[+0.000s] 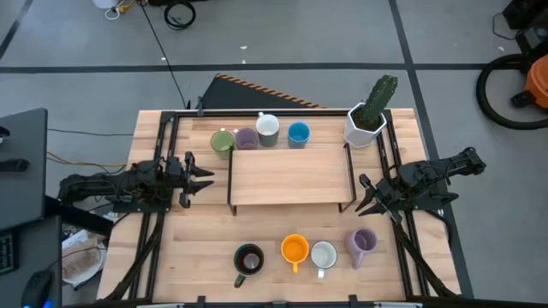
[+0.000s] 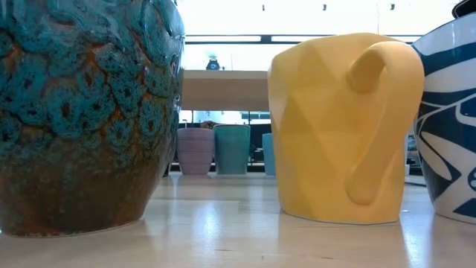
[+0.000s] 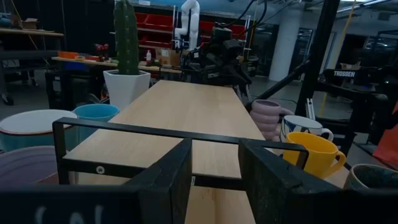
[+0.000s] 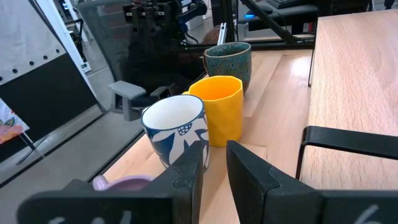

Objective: Place coffee mugs

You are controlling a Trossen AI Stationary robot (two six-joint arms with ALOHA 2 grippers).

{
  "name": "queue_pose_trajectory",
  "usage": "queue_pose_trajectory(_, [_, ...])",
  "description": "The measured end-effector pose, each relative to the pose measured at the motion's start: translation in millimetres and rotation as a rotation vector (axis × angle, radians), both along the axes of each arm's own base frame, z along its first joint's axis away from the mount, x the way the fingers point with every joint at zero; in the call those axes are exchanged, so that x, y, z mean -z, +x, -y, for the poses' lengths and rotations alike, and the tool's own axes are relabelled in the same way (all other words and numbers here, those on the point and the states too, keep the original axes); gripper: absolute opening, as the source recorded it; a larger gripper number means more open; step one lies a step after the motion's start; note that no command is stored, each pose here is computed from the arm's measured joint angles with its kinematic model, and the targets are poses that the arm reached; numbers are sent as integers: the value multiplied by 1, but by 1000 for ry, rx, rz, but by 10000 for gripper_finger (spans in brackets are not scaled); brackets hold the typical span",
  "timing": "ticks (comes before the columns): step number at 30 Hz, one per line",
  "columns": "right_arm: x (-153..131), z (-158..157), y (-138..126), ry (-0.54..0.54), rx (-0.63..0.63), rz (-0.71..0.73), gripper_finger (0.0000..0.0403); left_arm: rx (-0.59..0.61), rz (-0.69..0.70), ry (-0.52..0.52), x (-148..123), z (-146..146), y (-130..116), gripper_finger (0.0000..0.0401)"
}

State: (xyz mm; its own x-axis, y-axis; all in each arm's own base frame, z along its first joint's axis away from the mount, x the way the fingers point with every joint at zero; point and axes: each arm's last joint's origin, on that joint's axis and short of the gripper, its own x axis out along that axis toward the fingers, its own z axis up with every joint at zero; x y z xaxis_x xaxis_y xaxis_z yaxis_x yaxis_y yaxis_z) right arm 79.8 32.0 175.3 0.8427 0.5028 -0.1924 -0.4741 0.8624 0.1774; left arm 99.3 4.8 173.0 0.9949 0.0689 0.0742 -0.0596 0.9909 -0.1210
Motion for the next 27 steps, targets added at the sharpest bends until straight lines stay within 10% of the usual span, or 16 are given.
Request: queue_pose_trajectory(27, [0, 0, 0, 0, 0, 1, 77, 0, 8, 0, -1, 0, 0, 137])
